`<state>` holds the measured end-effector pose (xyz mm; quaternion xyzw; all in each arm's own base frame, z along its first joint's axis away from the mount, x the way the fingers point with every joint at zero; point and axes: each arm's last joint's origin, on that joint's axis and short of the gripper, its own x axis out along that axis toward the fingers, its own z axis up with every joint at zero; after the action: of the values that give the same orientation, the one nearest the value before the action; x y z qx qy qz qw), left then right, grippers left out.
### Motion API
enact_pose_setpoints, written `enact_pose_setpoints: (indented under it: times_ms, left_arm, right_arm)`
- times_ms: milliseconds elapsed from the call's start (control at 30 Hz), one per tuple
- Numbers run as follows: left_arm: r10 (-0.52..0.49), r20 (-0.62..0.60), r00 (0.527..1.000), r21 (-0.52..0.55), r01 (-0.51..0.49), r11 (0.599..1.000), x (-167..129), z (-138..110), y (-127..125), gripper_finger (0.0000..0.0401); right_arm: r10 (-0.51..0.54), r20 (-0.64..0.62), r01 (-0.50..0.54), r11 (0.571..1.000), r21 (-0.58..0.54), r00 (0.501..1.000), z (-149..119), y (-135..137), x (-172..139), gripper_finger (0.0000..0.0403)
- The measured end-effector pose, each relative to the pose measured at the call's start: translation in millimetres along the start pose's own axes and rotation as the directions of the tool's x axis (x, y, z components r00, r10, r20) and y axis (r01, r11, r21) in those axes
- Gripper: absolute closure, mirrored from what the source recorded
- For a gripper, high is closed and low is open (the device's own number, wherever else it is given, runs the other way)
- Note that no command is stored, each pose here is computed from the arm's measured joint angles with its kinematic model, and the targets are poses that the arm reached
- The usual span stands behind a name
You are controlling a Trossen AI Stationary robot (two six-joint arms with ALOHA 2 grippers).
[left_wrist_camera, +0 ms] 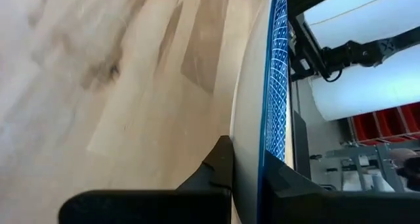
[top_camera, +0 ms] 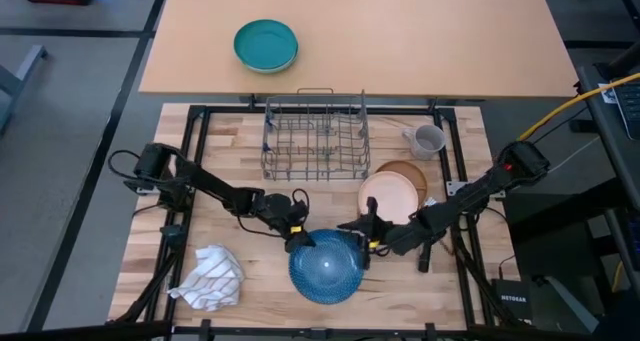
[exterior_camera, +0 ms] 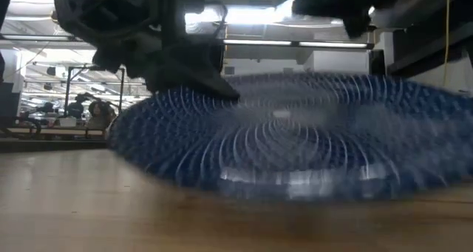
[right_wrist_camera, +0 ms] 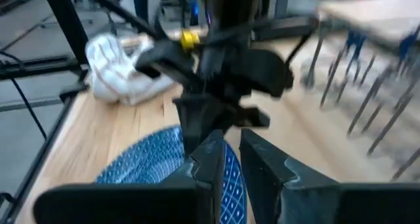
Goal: Sort dishes
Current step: Put the blue plate in the dish rack
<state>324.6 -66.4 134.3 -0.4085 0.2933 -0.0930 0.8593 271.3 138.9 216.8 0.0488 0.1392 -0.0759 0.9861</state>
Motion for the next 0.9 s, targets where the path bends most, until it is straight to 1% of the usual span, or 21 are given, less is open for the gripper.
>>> enact_pose_setpoints:
  times_ms: [100, 200, 300, 400, 500, 567, 633, 667, 767, 833, 900]
  left_arm:
    - [-0.004, 0.019, 1.0, 0.028, 0.003, 1.0, -9.1, 6.3, -8.0, 0.0397]
    - [-0.028, 0.05, 0.998, 0.062, 0.025, 0.998, -20.3, 14.3, -18.6, 0.0397]
    - [-0.036, 0.142, 0.989, 0.103, 0.021, 0.994, -37.7, 27.5, -31.6, 0.0397]
    - [0.02, 0.27, 0.963, 0.132, -0.058, 0.99, -60.4, 41.2, -41.5, 0.0397]
    - [0.105, 0.405, 0.908, 0.138, -0.174, 0.975, -86.9, 53.2, -48.9, 0.0397]
    - [0.154, 0.51, 0.846, 0.125, -0.25, 0.96, -107.0, 60.8, -55.0, 0.0397]
    - [0.212, 0.607, 0.766, 0.09, -0.331, 0.939, -126.7, 66.5, -59.8, 0.0398]
    - [0.241, 0.652, 0.719, 0.067, -0.37, 0.927, -136.1, 68.8, -61.8, 0.0398]
    - [0.328, 0.769, 0.549, -0.027, -0.485, 0.874, -160.8, 74.0, -66.4, 0.0398]
    - [0.379, 0.825, 0.419, -0.108, -0.541, 0.834, -175.2, 76.7, -69.1, 0.0398]
    - [0.428, 0.855, 0.293, -0.186, -0.598, 0.78, -187.3, 78.6, -70.7, 0.0398]
  right_arm:
    - [-0.006, 0.067, 0.009, 0.998, -0.055, 0.998, 19.8, -5.3, -13.8, 0.0347]
    - [-0.013, 0.13, 0.029, 0.993, -0.118, 0.991, 38.0, -11.8, -28.4, 0.0347]
    - [-0.016, 0.192, 0.049, 0.984, -0.17, 0.981, 55.2, -19.1, -44.0, 0.0347]
    - [-0.019, 0.25, 0.078, 0.971, -0.226, 0.968, 70.4, -27.0, -59.9, 0.0347]
    - [-0.036, 0.301, 0.125, 0.951, -0.282, 0.953, 83.0, -35.3, -74.6, 0.0347]
    - [-0.061, 0.328, 0.174, 0.929, -0.327, 0.943, 89.4, -40.8, -83.3, 0.0347]
    - [-0.103, 0.351, 0.242, 0.893, -0.38, 0.931, 94.8, -46.3, -90.9, 0.0347]
    - [-0.134, 0.359, 0.284, 0.868, -0.407, 0.924, 97.2, -49.3, -94.7, 0.0347]
    - [-0.233, 0.376, 0.402, 0.784, -0.474, 0.897, 103.0, -57.8, -104.8, 0.0347]
    - [-0.295, 0.382, 0.464, 0.734, -0.496, 0.876, 106.4, -63.4, -111.5, 0.0347]
    - [-0.342, 0.385, 0.507, 0.693, -0.512, 0.857, 109.3, -68.4, -117.8, 0.0347]
